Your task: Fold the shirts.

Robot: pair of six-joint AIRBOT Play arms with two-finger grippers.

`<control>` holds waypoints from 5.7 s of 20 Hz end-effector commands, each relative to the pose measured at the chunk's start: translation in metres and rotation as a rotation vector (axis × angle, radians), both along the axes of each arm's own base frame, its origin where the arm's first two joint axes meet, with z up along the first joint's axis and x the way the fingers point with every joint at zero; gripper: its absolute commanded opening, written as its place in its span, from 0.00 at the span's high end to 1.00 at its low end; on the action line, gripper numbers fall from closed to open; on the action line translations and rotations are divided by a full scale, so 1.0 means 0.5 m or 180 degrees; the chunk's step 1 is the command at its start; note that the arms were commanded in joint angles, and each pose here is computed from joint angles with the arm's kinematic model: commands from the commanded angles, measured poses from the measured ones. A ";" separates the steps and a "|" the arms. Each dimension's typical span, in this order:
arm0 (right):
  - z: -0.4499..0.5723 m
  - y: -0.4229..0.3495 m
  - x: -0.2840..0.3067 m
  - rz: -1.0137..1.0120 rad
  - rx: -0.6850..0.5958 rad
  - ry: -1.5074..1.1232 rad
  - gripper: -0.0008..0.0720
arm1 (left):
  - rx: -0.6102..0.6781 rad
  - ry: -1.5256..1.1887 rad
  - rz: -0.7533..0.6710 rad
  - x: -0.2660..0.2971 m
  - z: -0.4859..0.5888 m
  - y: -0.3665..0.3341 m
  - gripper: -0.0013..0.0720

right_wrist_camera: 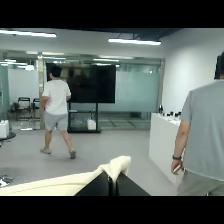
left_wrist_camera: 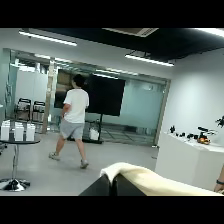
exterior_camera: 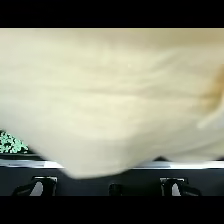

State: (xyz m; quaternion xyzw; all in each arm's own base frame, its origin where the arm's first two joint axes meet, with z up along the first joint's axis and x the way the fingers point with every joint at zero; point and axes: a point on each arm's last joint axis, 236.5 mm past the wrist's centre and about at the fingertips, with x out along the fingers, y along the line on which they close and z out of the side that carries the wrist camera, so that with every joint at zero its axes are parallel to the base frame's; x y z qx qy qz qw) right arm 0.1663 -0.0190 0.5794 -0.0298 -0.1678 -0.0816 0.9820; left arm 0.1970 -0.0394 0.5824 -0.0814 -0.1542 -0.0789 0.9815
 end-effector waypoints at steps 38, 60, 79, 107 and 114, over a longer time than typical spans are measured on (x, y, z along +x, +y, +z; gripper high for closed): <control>-1.273 0.026 0.518 0.0379 0.1252 0.5989 0.93 | -0.0549 0.6316 -0.1504 0.380 -1.325 0.068 0.95; -1.192 -0.064 0.274 0.0133 0.2080 0.6476 0.31 | -0.1021 0.6491 -0.0995 0.062 -1.348 0.054 0.45; -1.304 0.000 0.073 0.0372 0.2068 0.7060 0.25 | -0.1188 0.6558 -0.0980 -0.016 -1.419 0.027 0.95; -1.162 0.032 0.515 0.0708 0.2020 0.5258 0.93 | -0.0771 0.5251 -0.0838 0.376 -1.190 0.104 0.95; -1.277 0.030 0.641 0.0652 0.2453 0.5222 0.93 | -0.0833 0.5580 -0.1025 0.516 -1.313 0.071 0.95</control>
